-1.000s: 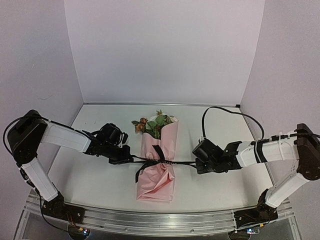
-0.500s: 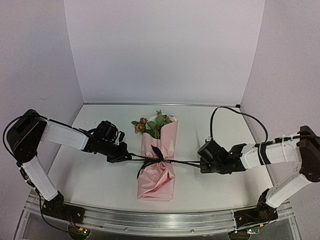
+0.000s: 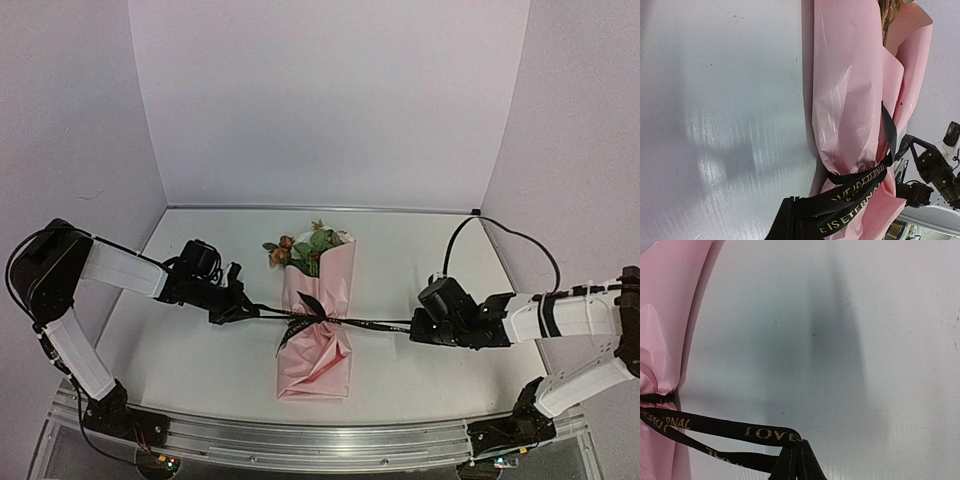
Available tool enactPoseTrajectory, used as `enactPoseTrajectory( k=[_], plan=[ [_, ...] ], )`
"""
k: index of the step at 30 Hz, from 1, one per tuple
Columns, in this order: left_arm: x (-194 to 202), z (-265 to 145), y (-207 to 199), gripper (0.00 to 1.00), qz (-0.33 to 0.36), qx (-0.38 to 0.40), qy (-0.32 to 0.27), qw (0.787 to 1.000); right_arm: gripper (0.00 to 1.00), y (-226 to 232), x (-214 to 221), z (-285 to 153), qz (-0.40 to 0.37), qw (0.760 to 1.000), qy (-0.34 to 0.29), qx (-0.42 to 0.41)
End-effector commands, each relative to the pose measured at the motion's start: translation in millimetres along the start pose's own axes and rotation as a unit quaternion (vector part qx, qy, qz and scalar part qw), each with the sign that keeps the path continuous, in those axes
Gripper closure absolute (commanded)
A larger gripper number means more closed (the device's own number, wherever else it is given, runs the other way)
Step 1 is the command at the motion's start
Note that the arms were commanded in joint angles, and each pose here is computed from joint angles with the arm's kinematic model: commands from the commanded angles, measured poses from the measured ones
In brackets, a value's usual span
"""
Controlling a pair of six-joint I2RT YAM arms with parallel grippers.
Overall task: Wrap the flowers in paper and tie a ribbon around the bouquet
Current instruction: Tie the half-tied ribbon around the folded bouquet.
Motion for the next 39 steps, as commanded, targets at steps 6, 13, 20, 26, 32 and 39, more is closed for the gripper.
enactPoseTrajectory(
  k=[6, 13, 20, 26, 32, 39],
  plan=[
    [-3, -31, 99, 1.00, -0.115, -0.130, -0.039, 0.984, 1.00, -128, 5, -14, 0.000, 0.975, -0.016, 0.220],
    [-10, -31, 92, 1.00, -0.097, -0.119, -0.041, 0.987, 1.00, -126, 6, -11, -0.001, 0.976, -0.005, 0.216],
    [-15, -26, 55, 1.00, -0.030, -0.088, -0.040, 0.995, 1.00, -101, 6, -7, -0.011, 0.984, 0.032, 0.177],
    [-18, -17, 7, 1.00, 0.031, -0.058, -0.042, 0.997, 1.00, -51, 14, -4, -0.033, 0.991, 0.094, 0.094],
    [-26, -22, -20, 0.93, 0.064, -0.039, -0.059, 0.995, 0.80, 0, 22, -8, -0.063, 0.989, 0.134, 0.014],
    [-37, -46, -29, 0.43, 0.080, -0.057, -0.097, 0.990, 0.38, 19, 10, -25, -0.072, 0.989, 0.131, -0.017]
  ],
)
Point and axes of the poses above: each gripper's point midway between its finger pads, its own z axis out along the fingers, its own y axis along the line the jaws close on, x = y × z, the point moved 1 cm from there along -z, back along the fingers, and after that the axes turned 8 degrees about z, right-handed, at the moved point
